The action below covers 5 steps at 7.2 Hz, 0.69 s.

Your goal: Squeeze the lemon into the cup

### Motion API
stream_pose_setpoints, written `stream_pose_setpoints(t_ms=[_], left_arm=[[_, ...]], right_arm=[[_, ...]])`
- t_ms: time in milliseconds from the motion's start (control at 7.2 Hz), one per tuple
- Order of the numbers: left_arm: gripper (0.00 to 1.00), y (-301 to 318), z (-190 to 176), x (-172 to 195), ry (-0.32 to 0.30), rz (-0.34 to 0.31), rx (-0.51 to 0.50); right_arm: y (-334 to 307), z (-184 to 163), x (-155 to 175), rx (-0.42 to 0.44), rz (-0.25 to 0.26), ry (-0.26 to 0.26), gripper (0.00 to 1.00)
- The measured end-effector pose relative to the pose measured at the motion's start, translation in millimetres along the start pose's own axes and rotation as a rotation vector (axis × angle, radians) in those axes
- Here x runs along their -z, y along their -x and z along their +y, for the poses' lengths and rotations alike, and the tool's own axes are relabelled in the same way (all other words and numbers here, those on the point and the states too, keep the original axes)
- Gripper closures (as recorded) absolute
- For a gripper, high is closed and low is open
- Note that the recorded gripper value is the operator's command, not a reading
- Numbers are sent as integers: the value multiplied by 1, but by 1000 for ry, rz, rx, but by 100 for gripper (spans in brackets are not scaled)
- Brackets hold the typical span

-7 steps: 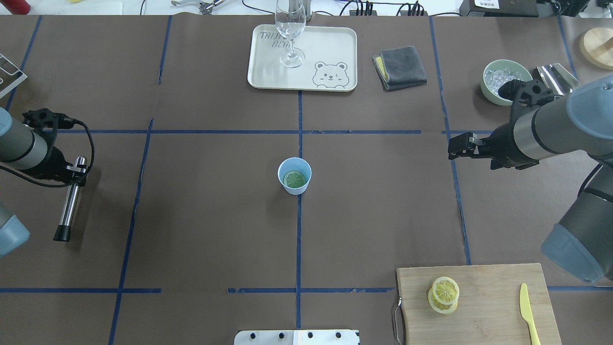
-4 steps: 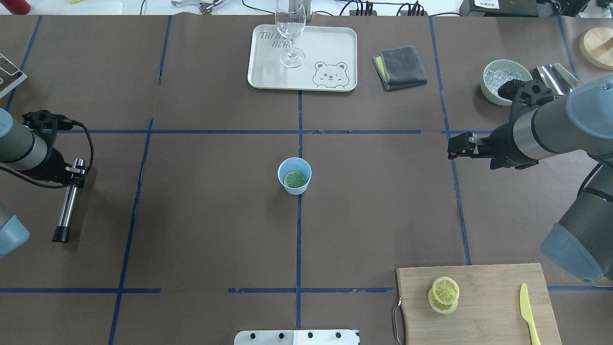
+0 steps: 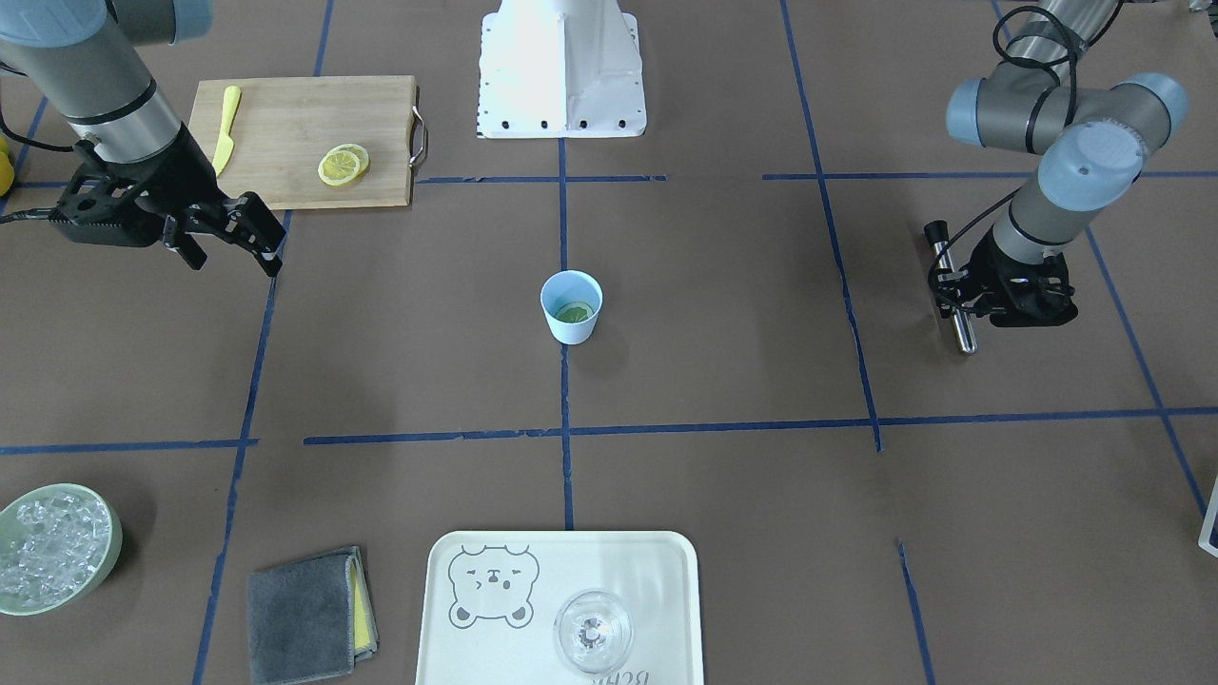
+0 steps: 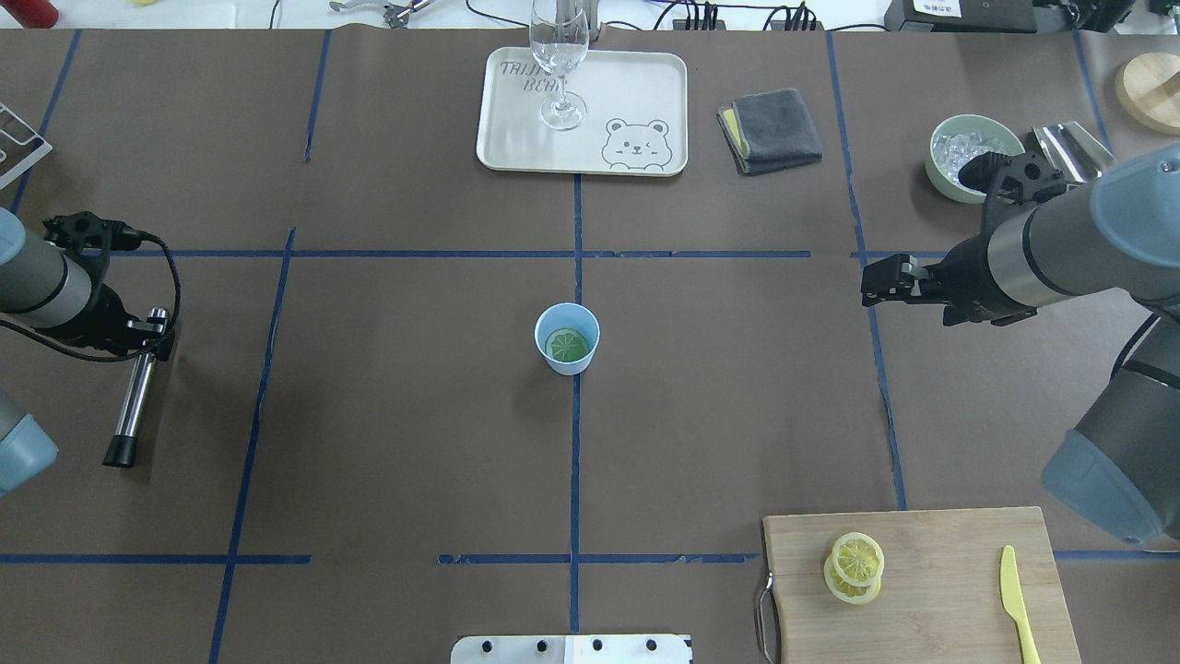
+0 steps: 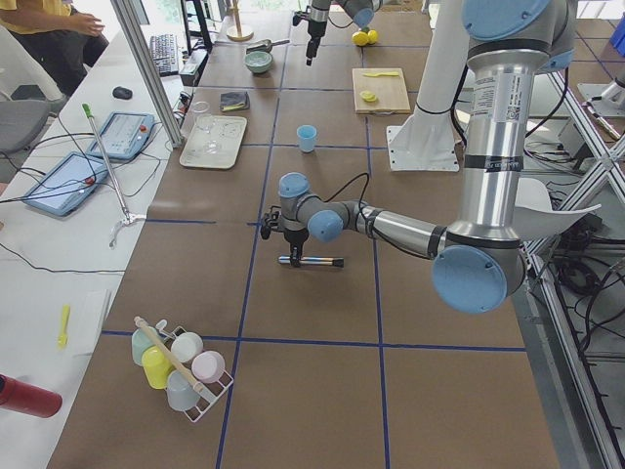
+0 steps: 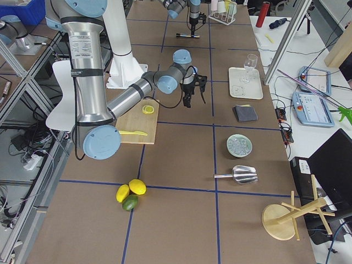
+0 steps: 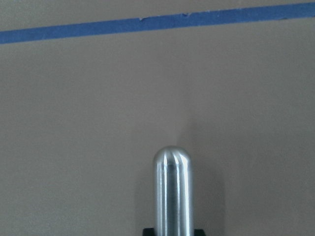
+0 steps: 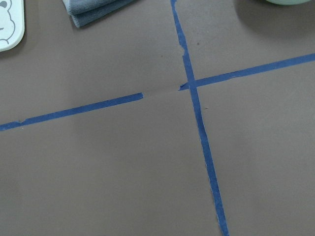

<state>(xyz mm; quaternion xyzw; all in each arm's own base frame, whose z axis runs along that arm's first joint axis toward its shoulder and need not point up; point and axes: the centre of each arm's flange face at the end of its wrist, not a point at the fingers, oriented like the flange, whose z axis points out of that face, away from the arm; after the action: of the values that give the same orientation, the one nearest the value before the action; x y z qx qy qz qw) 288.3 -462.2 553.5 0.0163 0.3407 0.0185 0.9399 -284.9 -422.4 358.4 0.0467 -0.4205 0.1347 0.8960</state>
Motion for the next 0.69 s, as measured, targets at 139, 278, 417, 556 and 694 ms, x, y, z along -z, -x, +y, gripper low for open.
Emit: stream_pose_setpoints(t_ms=[139, 278, 417, 556, 694], left_arm=[[0, -1, 0, 2, -2, 3, -2], [0, -4, 1, 9, -10, 14, -8], [0, -10, 4, 26, -27, 38, -19], [0, -10, 10, 52, -54, 66, -36], [0, 3, 15, 81, -84, 91, -71]], right_arm=[[0, 0, 1, 1, -2, 0, 0], [1, 0, 2, 5, -4, 1, 0], [-1, 0, 3, 11, -5, 3, 0], [-10, -6, 9, 23, -5, 5, 0], [-27, -21, 17, 51, -4, 18, 0]])
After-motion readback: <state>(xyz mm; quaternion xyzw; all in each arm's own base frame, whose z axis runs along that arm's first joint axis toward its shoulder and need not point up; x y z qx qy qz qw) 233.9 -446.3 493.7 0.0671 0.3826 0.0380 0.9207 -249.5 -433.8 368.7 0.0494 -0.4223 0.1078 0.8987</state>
